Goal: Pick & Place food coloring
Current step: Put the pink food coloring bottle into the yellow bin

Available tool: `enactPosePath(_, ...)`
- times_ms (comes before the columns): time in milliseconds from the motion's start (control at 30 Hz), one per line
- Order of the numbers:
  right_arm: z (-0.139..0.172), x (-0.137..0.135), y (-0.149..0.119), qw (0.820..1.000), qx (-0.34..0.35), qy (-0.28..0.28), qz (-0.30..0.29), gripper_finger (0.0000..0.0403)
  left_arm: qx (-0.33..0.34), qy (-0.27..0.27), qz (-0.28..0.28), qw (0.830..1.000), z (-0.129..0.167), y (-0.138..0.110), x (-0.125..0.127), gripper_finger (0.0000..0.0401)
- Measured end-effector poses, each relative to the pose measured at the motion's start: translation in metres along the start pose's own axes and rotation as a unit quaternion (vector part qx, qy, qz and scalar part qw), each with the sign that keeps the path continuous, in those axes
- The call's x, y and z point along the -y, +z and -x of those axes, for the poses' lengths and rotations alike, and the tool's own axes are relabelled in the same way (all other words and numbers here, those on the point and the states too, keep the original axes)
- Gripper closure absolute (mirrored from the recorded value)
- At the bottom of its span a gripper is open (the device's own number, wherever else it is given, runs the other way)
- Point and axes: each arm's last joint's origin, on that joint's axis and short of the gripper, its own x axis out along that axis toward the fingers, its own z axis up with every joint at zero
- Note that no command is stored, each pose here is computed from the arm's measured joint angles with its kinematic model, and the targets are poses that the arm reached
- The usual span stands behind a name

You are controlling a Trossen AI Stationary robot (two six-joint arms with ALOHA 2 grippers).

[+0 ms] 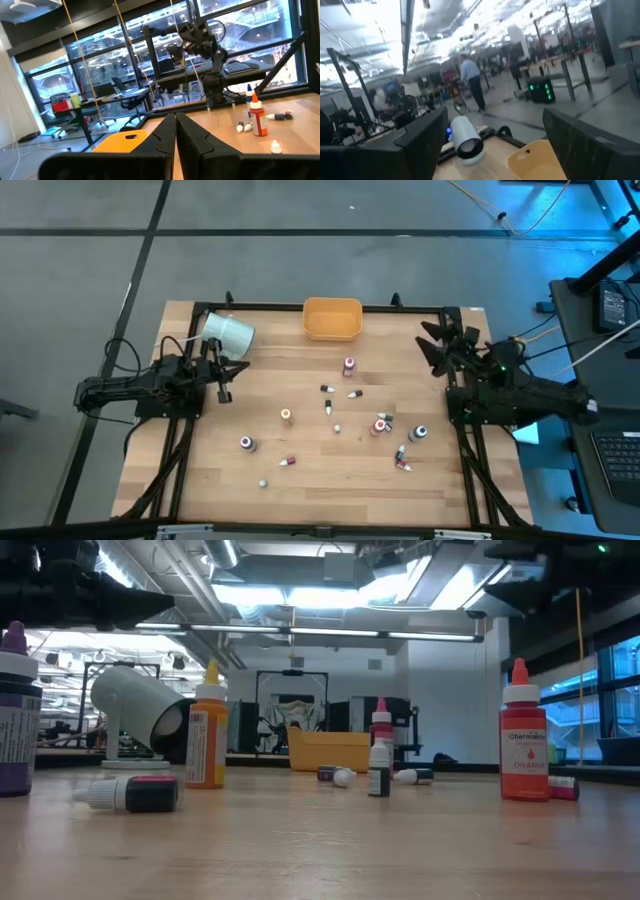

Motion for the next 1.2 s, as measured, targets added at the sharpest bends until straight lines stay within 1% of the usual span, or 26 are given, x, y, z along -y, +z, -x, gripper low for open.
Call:
enactPosePath(67,-0.018,-0.007,0.006,1.0,-0.03,-0.005,0.008,0.0075,0.0,0.0,0.0,1.0,0.0,0.0,0.0,0.0389)
enactPosePath(133,-0.039,-0.015,0.008,0.996,-0.088,0.007,0.032,0.0075,0.0,0.0,0.001,1.0,0.0,0.0,0.0,0.0389)
enactPosePath(200,-0.061,-0.022,0.009,0.985,-0.16,0.016,0.055,0.0075,0.0,0.0,0.016,1.0,0.0,0.0,0.0,0.0389)
enactPosePath(267,-0.082,-0.025,0.005,0.967,-0.243,0.007,0.079,0.0075,-0.001,0.004,0.034,0.999,0.0,0.0,0.0,0.0391)
enactPosePath(333,-0.102,-0.026,0.0,0.943,-0.311,-0.007,0.116,0.0075,-0.003,0.012,0.049,0.999,0.0,0.0,-0.001,0.0393)
enactPosePath(400,-0.119,-0.027,-0.006,0.919,-0.362,-0.01,0.156,0.0075,-0.004,0.017,0.057,0.998,0.0,0.0,-0.001,0.0394)
enactPosePath(433,-0.128,-0.027,-0.01,0.91,-0.379,-0.009,0.169,0.0075,-0.004,0.019,0.061,0.998,0.0,0.0,-0.001,0.0394)
enactPosePath(500,-0.143,-0.028,-0.02,0.896,-0.407,0.01,0.178,0.0075,-0.005,0.022,0.067,0.997,0.0,0.0,-0.001,0.0394)
enactPosePath(567,-0.155,-0.029,-0.031,0.886,-0.429,0.031,0.176,0.0075,-0.005,0.022,0.069,0.997,0.0,0.0,-0.001,0.0393)
enactPosePath(633,-0.164,-0.028,-0.043,0.875,-0.449,0.041,0.174,0.0075,-0.005,0.022,0.07,0.997,0.0,0.0,-0.001,0.0391)
enactPosePath(833,-0.175,-0.019,-0.082,0.839,-0.515,0.032,0.172,0.0075,-0.005,0.022,0.079,0.997,0.0,0.0,-0.001,0.0392)
enactPosePath(1100,-0.182,-0.01,-0.118,0.811,-0.558,0.022,0.172,0.0076,-0.005,0.022,0.079,0.997,0.0,-0.001,-0.001,0.0393)
enactPosePath(1200,-0.183,-0.008,-0.125,0.804,-0.569,0.02,0.172,0.009,-0.005,0.022,0.079,0.997,0.0,-0.001,-0.001,0.0392)
